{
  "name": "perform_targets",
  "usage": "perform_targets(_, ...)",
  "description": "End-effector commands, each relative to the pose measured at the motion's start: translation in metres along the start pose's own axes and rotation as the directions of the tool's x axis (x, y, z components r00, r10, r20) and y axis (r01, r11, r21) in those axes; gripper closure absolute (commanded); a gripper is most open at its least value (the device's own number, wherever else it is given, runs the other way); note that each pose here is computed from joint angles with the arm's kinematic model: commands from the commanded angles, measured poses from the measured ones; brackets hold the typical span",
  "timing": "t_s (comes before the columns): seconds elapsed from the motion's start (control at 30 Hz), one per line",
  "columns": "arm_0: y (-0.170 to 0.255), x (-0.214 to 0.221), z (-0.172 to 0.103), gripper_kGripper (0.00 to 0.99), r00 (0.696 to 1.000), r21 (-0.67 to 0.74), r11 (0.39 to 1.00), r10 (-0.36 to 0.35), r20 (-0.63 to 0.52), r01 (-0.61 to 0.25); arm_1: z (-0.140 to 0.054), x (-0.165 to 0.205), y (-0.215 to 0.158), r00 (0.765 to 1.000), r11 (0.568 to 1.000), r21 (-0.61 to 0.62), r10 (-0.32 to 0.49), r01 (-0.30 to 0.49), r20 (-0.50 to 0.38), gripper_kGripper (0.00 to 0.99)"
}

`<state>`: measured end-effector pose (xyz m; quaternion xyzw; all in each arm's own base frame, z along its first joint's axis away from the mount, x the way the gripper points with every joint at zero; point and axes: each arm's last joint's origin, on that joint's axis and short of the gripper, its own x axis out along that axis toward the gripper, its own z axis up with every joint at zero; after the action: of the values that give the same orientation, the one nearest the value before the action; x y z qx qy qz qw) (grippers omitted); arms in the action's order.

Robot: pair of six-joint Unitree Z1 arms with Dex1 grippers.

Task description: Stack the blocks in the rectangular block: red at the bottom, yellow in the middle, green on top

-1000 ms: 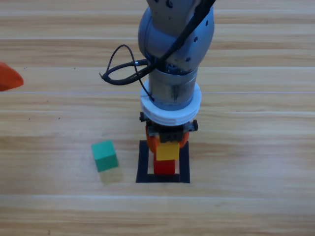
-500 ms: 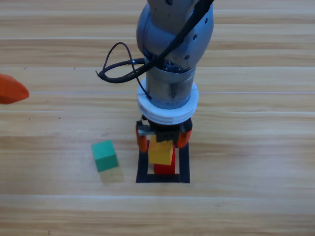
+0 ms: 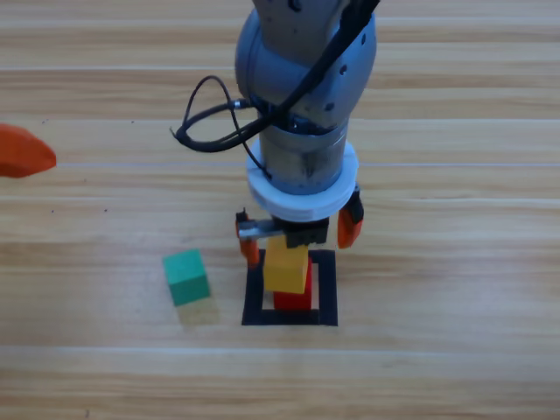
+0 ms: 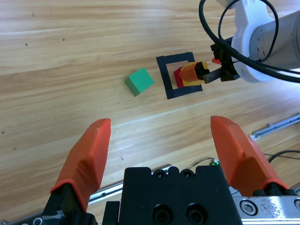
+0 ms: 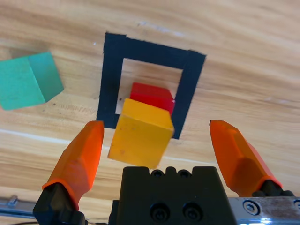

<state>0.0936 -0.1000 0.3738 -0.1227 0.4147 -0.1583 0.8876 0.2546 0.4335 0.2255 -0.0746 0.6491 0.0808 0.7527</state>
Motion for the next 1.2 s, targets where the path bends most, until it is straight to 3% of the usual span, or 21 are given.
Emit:
perform_targets(0.03,-0.007,0.009,0.01,0.105,1.0,-0.053,0.998,0.018,0.022,-0.017,-0.035,-0.087,-0.013,0.985,1.0,-0.018,0.029,-0.026,0.172,0.0)
perform_targets(0.17,-0.023,0.036,0.026,0.111,0.997,-0.203,0.976,0.081,-0.019,-0.083,-0.045,-0.101,-0.03,0.978,1.0,-0.018,0.026,-0.022,0.209,0.0)
perform_targets(0.27,-0.032,0.072,0.032,0.113,0.984,-0.254,0.953,0.142,-0.106,-0.165,-0.06,-0.109,-0.054,0.964,0.997,-0.027,0.074,-0.069,0.255,0.0)
perform_targets(0.4,-0.041,0.135,0.032,0.114,0.94,-0.274,0.913,0.236,-0.246,-0.301,-0.086,-0.103,-0.105,0.934,0.987,-0.04,0.163,-0.159,0.318,0.0)
perform_targets(0.5,-0.047,0.189,0.028,0.114,0.887,-0.27,0.871,0.312,-0.339,-0.41,-0.098,-0.097,-0.131,0.937,0.989,-0.029,0.148,-0.146,0.316,0.0)
perform_targets(0.73,-0.054,0.25,0.026,0.113,0.826,-0.26,0.828,0.359,-0.435,-0.497,-0.134,-0.09,-0.175,0.894,0.967,-0.074,0.255,-0.245,0.37,0.0)
perform_targets(1.07,-0.045,0.288,0.024,0.113,0.781,-0.259,0.792,0.385,-0.492,-0.553,-0.134,-0.071,-0.171,0.902,0.965,-0.115,0.259,-0.234,0.346,0.0)
perform_targets(1.2,-0.039,0.3,0.02,0.113,0.759,-0.249,0.778,0.399,-0.514,-0.577,-0.13,-0.072,-0.166,0.888,0.954,-0.159,0.294,-0.253,0.353,0.0)
